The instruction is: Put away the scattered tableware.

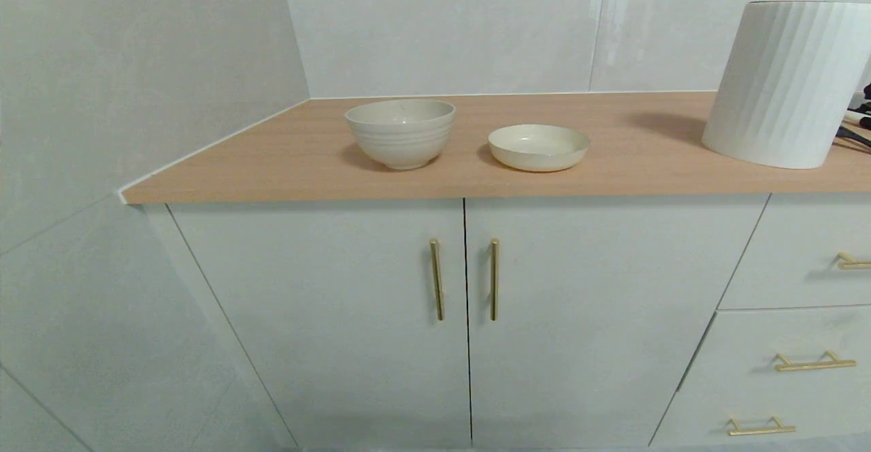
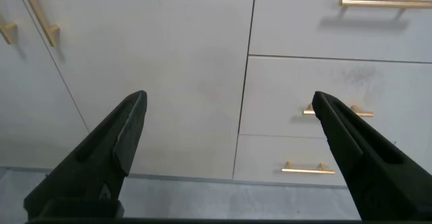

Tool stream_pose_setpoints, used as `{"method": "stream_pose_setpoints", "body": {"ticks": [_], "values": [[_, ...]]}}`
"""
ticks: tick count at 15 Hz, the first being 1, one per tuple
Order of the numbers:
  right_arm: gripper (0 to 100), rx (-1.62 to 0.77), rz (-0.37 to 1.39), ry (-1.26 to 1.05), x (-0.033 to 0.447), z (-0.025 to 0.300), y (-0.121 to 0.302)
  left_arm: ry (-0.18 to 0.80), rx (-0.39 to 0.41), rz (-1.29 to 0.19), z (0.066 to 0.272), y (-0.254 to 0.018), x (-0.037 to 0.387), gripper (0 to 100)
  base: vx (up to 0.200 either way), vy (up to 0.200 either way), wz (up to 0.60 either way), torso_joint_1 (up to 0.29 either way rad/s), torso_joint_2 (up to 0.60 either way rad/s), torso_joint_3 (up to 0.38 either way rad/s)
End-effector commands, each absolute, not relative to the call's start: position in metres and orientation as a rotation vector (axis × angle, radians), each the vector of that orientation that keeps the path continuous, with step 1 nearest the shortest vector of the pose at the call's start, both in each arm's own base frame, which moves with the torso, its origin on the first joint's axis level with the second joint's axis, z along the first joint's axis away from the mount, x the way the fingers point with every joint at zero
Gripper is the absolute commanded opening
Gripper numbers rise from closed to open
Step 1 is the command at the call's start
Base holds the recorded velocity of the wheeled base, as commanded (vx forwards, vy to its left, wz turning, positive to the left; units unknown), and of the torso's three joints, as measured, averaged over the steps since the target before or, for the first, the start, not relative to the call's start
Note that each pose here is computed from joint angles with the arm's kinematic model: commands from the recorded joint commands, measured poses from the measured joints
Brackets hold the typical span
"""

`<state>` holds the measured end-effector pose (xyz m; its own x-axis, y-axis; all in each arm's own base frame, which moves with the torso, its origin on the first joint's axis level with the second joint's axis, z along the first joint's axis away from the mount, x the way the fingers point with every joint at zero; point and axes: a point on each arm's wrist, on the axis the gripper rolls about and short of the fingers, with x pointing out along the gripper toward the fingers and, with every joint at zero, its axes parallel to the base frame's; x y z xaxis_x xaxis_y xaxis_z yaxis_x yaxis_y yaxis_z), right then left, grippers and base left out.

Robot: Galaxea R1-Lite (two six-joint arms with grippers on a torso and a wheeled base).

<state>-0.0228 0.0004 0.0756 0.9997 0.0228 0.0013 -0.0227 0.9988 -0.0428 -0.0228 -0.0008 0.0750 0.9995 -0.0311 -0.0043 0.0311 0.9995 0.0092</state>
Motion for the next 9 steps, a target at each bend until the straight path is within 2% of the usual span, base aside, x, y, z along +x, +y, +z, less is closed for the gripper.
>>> {"method": "stream_pose_setpoints", "body": {"ticks": [1, 3, 4, 5, 7, 9], "values": [[100, -0.046, 0.023, -0.002, -0.023, 0.076, 0.000, 0.004, 0.009, -0.031, 0.075, -0.001, -0.023, 100, 0.000, 0.000, 0.00, 0.000, 0.00, 0.000], [100, -0.061, 0.023, -0.010, -0.023, 0.076, 0.000, 0.004, 0.009, -0.031, 0.075, -0.001, -0.023, 100, 0.000, 0.000, 0.00, 0.000, 0.00, 0.000], [100, -0.068, 0.031, -0.125, -0.028, 0.099, 0.001, 0.004, 0.009, -0.031, 0.075, -0.001, -0.023, 100, 0.000, 0.000, 0.00, 0.000, 0.00, 0.000], [100, -0.036, 0.112, -0.181, -0.034, 0.135, 0.001, 0.004, 0.009, -0.031, 0.075, -0.001, -0.023, 100, 0.000, 0.000, 0.00, 0.000, 0.00, 0.000], [100, -0.030, 0.235, -0.080, -0.025, 0.162, 0.003, 0.004, 0.009, -0.031, 0.075, -0.001, -0.023, 100, 0.000, 0.000, 0.00, 0.000, 0.00, 0.000], [100, 0.004, 0.441, 0.144, 0.017, 0.185, 0.009, 0.004, 0.009, -0.031, 0.075, -0.001, -0.023, 100, 0.000, 0.000, 0.00, 0.000, 0.00, 0.000]]}}
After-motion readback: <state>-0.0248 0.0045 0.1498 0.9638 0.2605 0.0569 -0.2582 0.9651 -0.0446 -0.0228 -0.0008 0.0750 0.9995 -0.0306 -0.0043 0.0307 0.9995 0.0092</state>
